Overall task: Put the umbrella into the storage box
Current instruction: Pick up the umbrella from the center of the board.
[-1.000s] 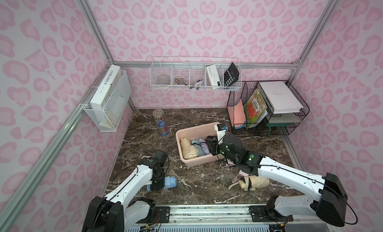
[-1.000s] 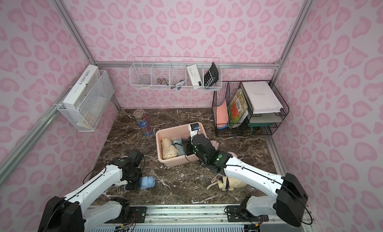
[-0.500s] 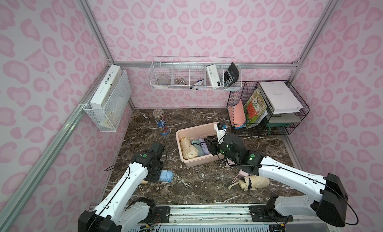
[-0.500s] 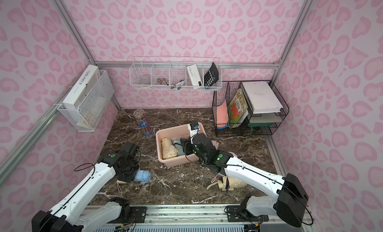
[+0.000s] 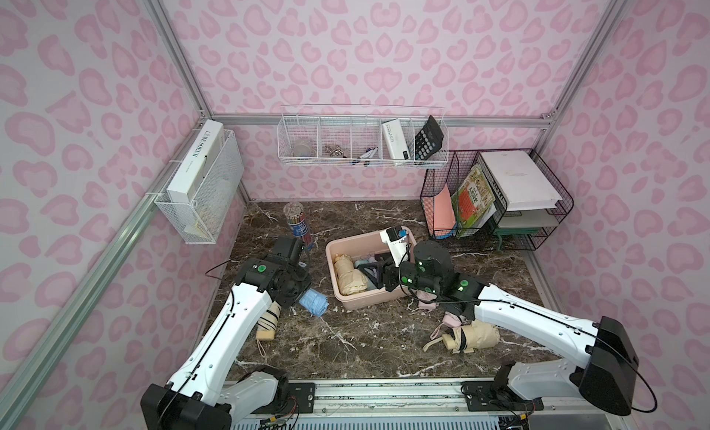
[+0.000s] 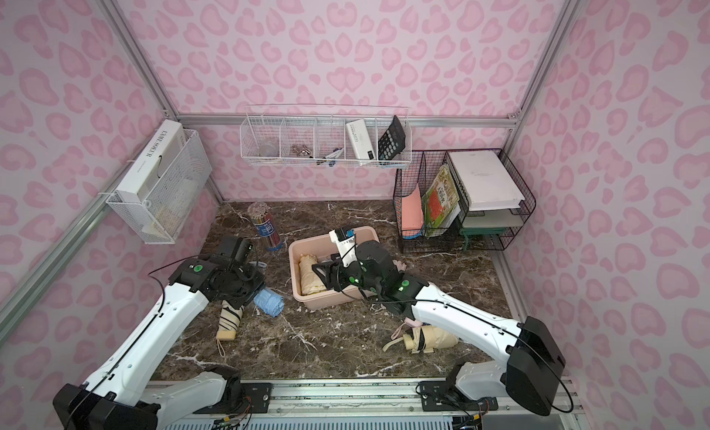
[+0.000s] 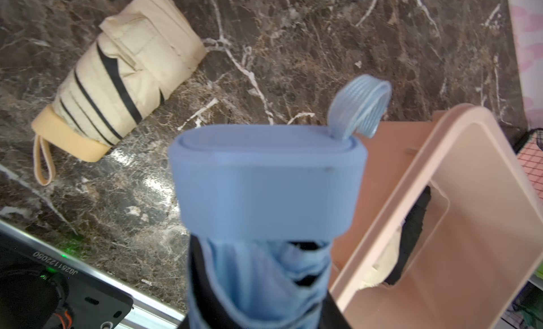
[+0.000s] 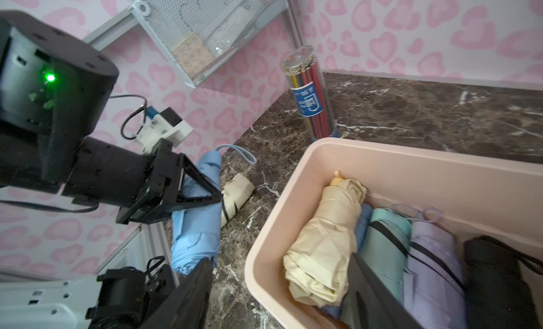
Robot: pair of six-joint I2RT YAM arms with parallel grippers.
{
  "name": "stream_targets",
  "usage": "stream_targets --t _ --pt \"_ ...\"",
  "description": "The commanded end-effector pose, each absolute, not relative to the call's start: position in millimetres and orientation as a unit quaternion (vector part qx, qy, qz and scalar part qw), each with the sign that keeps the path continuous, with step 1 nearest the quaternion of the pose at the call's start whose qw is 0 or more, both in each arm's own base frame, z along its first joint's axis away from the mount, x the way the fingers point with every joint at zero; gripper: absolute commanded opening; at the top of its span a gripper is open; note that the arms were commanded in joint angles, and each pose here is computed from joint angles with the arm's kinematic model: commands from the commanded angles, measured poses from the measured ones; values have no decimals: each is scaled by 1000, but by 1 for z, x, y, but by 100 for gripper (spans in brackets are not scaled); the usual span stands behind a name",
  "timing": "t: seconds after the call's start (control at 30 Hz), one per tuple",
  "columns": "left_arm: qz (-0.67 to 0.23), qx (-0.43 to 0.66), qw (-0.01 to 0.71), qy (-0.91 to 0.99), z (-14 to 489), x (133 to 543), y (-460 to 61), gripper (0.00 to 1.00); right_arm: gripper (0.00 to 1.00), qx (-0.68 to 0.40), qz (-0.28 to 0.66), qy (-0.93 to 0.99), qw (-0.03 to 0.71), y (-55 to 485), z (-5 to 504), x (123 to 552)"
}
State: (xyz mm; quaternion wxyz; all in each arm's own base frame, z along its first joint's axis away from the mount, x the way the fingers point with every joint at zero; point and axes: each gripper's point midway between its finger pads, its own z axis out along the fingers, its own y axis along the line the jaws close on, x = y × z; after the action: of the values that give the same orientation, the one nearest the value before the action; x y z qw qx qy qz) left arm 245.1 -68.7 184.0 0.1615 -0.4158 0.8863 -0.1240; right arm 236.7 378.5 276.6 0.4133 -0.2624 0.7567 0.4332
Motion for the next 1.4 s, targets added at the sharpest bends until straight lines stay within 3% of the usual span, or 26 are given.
stream_targets --t 0.0,0.43,0.8,1.37 --pt "-161 -368 177 898 200 261 -87 6 67 -304 488 728 374 398 284 216" --pt "-201 -342 191 898 217 295 -123 6 78 -342 505 723 325 438 264 202" --pt "-215 -337 187 897 217 302 -134 6 79 -332 510 733 303 461 250 212" --pt "-227 -341 185 893 218 306 -141 6 62 -300 495 765 283 469 227 235"
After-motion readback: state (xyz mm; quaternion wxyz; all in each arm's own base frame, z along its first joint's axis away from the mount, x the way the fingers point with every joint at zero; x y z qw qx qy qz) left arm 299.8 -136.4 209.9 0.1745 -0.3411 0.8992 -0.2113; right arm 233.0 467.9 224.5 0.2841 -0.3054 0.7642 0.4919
